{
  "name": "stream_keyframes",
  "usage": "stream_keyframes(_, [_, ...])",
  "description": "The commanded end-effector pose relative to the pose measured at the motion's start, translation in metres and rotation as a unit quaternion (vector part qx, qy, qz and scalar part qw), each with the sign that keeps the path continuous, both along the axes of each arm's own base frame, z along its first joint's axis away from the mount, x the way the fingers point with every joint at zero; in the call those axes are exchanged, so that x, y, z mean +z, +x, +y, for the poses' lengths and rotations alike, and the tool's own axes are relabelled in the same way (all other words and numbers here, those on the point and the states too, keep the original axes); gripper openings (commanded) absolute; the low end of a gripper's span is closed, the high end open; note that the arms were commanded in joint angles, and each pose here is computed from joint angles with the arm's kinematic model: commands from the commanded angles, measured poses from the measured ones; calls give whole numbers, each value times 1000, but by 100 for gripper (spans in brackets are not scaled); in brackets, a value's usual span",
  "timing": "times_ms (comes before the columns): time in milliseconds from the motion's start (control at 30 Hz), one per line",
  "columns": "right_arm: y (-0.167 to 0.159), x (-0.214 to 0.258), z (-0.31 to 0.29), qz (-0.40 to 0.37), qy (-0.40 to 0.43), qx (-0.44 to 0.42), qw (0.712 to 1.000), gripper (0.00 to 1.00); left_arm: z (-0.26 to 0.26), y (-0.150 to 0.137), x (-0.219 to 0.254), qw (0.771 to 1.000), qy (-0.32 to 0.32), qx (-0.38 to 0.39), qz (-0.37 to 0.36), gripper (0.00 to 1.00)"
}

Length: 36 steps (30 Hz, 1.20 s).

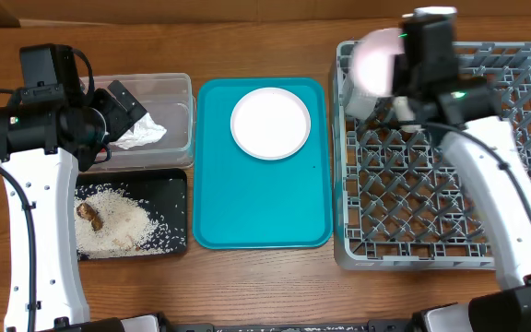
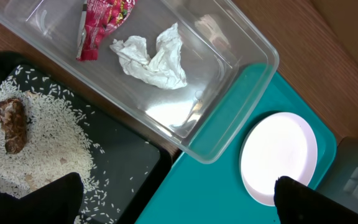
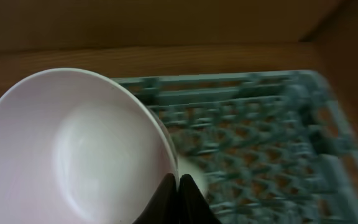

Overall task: Sort waste into correct bins and load items into the dishwasher
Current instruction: 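Carry the pink plate with the right gripper to the rack's right side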

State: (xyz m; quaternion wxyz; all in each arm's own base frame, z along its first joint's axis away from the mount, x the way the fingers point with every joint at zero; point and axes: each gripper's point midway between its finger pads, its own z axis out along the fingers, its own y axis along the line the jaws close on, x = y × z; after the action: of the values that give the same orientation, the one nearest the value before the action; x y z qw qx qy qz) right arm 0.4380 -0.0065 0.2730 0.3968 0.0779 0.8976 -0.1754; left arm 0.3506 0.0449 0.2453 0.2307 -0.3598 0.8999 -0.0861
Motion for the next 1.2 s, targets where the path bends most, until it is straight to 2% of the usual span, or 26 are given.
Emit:
stream_keyframes(0, [-22, 43, -84, -3, -145, -111, 983, 4, 1, 2, -1, 1000, 3, -8, 1, 100])
stream_keyframes(133, [-40, 53, -154, 28, -200, -171, 964, 4, 1, 2, -1, 1000, 3, -8, 1, 100])
stream_keyframes(267, [-59, 56, -209, 28, -199, -239, 950, 4, 1, 2, -1, 1000, 3, -8, 1, 100])
stream_keyframes(400, [-81, 43, -251, 62, -202, -287, 934, 4, 1, 2, -1, 1000, 3, -8, 1, 100])
stream_keyframes(500, [-102, 38, -276, 94, -238, -352, 900, 4, 1, 2, -1, 1000, 3, -8, 1, 100])
stream_keyframes(600, [-105, 30, -284, 114, -274, -388, 872, 4, 1, 2, -1, 1000, 3, -8, 1, 100])
stream_keyframes(900, [-74, -31, -258, 214, -303, -324, 870, 4, 1, 2, -1, 1000, 3, -8, 1, 100])
stream_keyframes(1067, [-48, -52, -222, 220, -281, -253, 899, 4, 1, 2, -1, 1000, 3, -8, 1, 100])
stream_keyframes(1167, [-39, -56, -204, 222, -281, -225, 906, 4, 1, 2, -1, 1000, 3, -8, 1, 100])
